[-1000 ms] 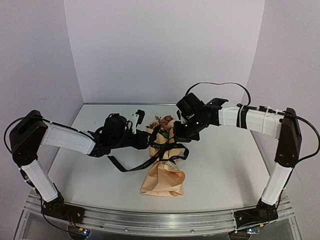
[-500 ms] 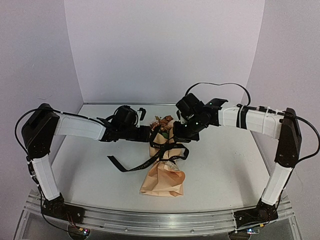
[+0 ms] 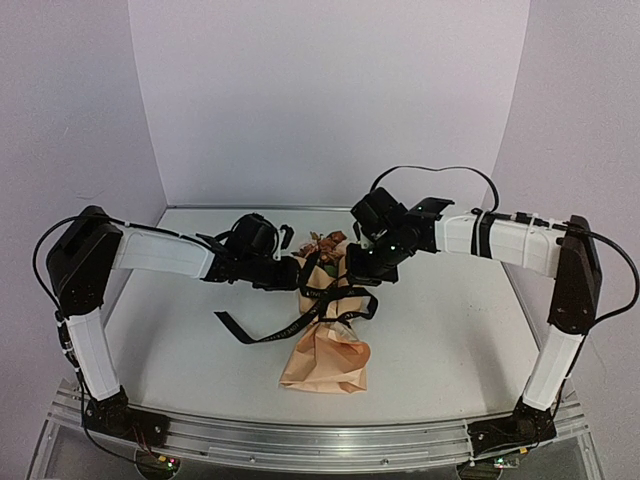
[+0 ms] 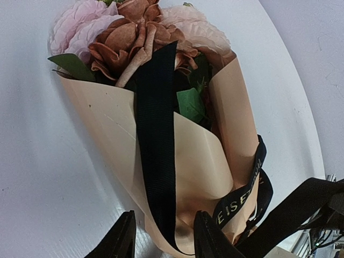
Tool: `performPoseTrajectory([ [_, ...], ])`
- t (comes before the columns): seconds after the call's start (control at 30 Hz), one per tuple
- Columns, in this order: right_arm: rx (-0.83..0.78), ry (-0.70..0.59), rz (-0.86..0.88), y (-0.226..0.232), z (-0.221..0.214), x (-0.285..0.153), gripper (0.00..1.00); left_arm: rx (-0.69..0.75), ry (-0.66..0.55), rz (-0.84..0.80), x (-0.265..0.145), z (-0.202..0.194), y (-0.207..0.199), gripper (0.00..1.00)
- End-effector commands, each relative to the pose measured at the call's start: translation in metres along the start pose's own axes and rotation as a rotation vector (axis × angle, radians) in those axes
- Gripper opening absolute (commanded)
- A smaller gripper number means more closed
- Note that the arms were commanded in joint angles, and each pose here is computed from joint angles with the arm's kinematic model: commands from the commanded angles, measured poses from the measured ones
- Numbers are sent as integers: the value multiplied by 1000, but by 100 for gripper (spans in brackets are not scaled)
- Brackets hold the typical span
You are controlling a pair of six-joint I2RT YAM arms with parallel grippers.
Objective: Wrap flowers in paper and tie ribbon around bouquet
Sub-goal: Cross the half-tied ribbon over the folded bouquet.
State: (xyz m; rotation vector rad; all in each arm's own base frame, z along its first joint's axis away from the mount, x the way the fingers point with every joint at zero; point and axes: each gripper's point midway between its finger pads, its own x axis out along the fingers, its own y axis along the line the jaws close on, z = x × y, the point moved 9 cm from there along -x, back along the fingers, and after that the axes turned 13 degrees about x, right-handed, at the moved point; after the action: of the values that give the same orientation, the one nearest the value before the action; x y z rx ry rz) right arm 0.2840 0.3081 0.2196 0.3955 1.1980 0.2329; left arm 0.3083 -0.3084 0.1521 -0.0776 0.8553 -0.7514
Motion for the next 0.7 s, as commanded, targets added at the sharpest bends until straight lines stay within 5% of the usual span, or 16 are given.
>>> performPoseTrajectory([
  [0.0, 3, -25, -2, 4, 3, 1, 0, -22, -26, -45, 0, 16, -6, 35],
  [0.37, 6, -33, -10, 4, 4, 3, 0, -18, -77, -39, -17, 19, -6, 2],
  [0.67, 8, -59, 11, 19, 17, 6, 0, 16, -186, -2, -49, 20, -5, 0],
])
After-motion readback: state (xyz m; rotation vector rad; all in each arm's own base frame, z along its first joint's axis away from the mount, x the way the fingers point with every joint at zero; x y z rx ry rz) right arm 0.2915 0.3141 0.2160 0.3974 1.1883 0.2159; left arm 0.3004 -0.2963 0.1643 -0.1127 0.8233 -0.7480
